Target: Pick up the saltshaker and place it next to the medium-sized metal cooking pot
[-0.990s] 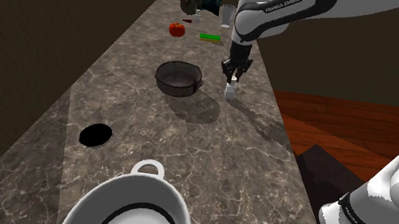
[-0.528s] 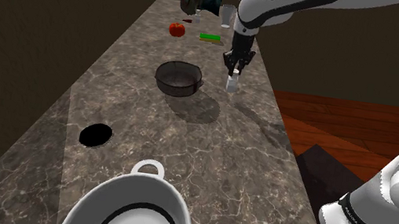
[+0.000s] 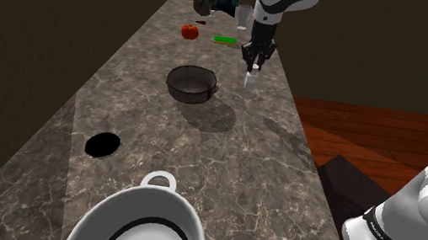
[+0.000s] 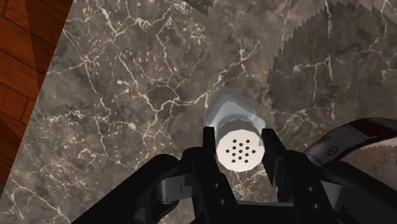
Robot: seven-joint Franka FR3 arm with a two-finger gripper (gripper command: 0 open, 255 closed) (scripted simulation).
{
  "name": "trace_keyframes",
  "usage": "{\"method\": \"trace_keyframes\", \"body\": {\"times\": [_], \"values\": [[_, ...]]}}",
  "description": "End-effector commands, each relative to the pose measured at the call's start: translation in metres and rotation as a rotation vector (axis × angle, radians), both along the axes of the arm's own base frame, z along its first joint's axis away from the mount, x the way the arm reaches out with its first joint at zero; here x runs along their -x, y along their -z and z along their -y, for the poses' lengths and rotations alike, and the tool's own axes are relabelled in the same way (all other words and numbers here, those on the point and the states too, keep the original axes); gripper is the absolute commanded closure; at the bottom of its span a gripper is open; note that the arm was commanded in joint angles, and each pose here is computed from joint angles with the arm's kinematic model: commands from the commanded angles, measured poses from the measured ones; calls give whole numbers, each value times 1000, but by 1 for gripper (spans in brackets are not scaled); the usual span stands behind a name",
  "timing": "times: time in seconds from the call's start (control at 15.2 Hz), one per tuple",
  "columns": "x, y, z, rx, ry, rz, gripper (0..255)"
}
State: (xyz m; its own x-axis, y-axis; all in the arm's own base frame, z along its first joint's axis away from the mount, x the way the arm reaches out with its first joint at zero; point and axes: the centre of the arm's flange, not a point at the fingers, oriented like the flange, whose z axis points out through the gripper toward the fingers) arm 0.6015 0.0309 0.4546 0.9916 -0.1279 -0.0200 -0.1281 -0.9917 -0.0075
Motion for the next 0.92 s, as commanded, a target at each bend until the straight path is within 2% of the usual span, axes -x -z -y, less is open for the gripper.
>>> {"method": "trace_keyframes", "body": {"times": [0.0,0.86], "values": [[0,-11,1,0,0,0,255],[0,-80,1,0,0,0,255]]}}
